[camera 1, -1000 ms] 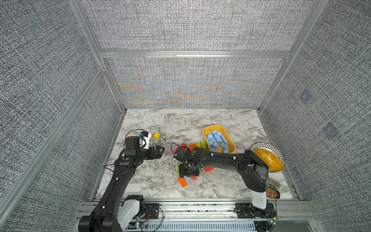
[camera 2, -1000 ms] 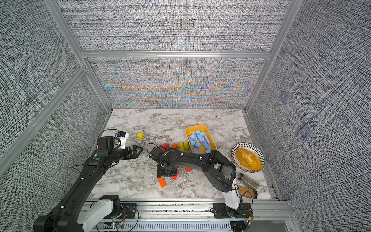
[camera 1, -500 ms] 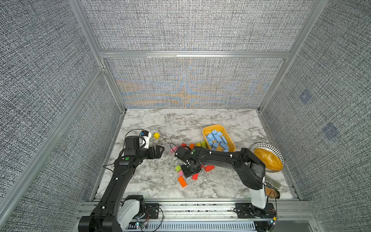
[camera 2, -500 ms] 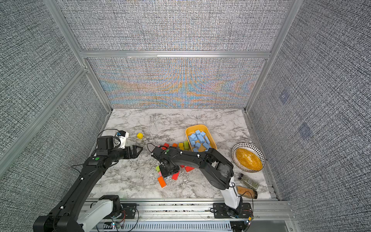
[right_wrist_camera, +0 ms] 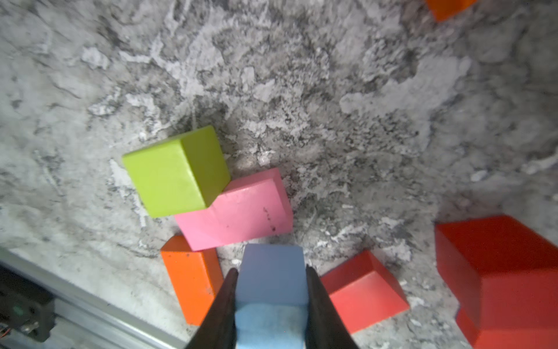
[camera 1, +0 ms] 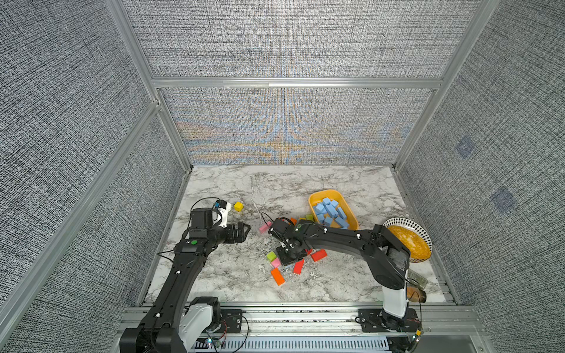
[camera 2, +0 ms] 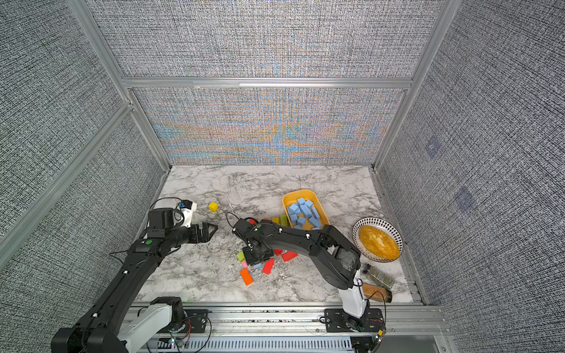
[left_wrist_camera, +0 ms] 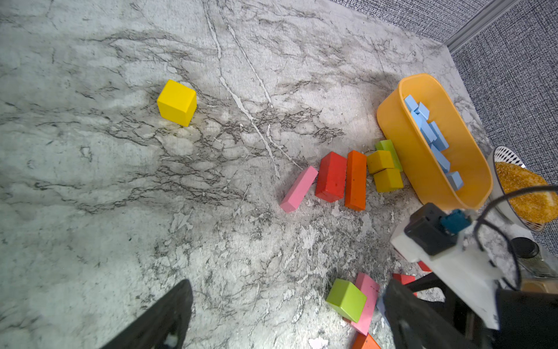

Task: Pick out the blue building blocks
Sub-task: Pick up the building block from the center of the board.

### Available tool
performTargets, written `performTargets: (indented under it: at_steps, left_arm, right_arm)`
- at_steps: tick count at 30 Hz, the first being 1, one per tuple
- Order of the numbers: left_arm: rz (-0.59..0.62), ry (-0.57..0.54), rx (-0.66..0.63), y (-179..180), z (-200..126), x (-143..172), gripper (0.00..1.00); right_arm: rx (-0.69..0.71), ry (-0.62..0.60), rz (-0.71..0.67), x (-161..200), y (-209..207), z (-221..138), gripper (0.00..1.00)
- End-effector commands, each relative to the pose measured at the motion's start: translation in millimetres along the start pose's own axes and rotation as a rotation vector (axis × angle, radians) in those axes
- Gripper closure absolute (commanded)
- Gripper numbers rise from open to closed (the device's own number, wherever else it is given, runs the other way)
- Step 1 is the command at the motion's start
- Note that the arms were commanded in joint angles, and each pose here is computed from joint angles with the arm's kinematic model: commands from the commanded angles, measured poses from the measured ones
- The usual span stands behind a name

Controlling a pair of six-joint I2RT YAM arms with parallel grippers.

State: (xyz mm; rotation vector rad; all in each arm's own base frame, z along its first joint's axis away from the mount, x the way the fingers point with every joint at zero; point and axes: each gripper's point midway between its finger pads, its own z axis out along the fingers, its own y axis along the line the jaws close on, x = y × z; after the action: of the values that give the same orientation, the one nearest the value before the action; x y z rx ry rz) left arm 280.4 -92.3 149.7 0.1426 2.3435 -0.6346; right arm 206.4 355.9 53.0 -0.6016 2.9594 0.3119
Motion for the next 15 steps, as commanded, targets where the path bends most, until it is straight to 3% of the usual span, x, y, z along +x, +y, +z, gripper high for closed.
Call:
performTargets:
  at_steps: [1,9,15]
  left_arm:
    - [0.027,-0.012,0.005,0,1,-3,0.0]
    - [0.006,-0.021,0.09,-11,9,-6,0.02]
    - [0.024,0.022,0.094,-9,23,-18,0.03]
  right_arm:
    - [-0.007,-0.08,0.088,-19,-2,-18,0.77]
    - [-0.057,-0.189,0.185,-69,-24,-60,0.78]
    - [-0.067,-0.342,0.286,-128,-69,-99,0.79]
